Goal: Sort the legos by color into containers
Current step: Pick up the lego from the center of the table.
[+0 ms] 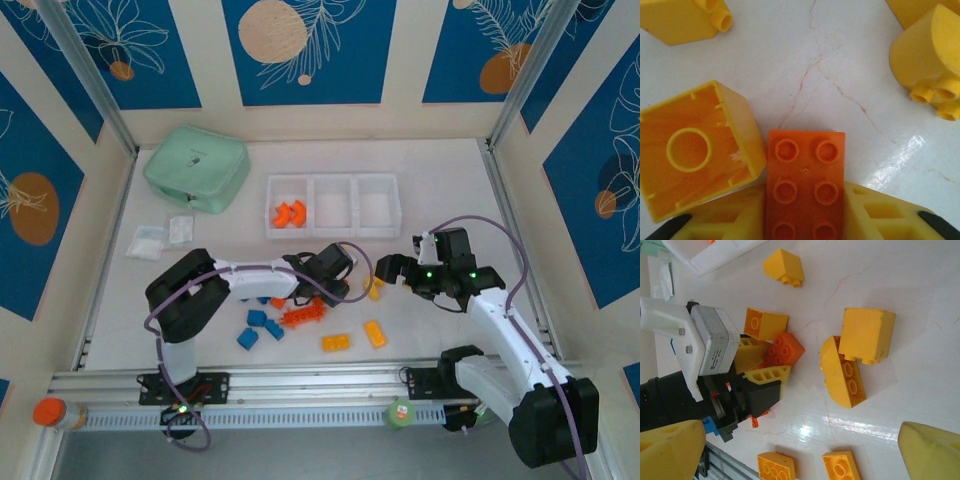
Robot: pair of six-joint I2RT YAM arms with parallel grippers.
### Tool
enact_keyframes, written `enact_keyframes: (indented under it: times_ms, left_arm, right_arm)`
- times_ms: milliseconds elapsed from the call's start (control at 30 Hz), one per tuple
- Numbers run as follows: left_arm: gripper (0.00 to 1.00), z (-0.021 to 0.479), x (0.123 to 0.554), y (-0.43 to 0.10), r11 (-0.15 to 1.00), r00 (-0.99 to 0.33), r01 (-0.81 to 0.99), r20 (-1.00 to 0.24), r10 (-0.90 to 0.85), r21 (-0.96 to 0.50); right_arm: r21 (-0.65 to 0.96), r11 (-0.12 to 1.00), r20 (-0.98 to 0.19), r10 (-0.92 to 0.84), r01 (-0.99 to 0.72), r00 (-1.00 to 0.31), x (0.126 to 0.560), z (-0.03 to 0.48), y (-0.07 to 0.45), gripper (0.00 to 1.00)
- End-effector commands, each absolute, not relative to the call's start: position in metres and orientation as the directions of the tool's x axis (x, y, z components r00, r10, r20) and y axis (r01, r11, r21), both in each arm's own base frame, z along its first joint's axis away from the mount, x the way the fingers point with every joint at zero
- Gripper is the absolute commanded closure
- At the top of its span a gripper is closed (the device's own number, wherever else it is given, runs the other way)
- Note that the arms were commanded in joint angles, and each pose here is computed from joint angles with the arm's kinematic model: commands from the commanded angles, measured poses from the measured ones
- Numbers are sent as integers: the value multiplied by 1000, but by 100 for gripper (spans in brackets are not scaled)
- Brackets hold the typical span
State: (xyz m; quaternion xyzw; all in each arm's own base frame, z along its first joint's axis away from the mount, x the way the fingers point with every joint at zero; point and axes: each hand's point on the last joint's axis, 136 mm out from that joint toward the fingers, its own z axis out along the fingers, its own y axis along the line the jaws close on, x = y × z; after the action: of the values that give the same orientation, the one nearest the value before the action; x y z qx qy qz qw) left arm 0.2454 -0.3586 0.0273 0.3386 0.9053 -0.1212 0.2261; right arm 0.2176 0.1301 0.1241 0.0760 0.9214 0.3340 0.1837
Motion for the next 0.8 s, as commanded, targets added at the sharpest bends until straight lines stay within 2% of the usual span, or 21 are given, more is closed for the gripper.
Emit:
enact_keyframes:
  times_ms: [0,267,433,600,767]
  left_arm:
    - [64,42,246,-361,731,-648,680,-509,566,-53]
    - [68,71,233,-337,761,-667,642,-556,496,-91]
    - [71,100,232,-309,810,-680,583,-585,442,-65]
    - [73,150,255,-290,874,-691,480,-647,321,-79]
    - [75,178,298,-271,931,-725,350,-660,198,-105]
  right_arm:
    - [659,752,-280,246,0,-928,211,126,133,1]
    - [660,747,-322,184,-81,-929,211,145,145,1]
    - [664,738,-338,152,-121,-929,215,155,158,1]
    - [662,733,-355,124,-156,-927,226,164,176,1]
    - [654,739,-362,114,-165,-925,242,167,189,1]
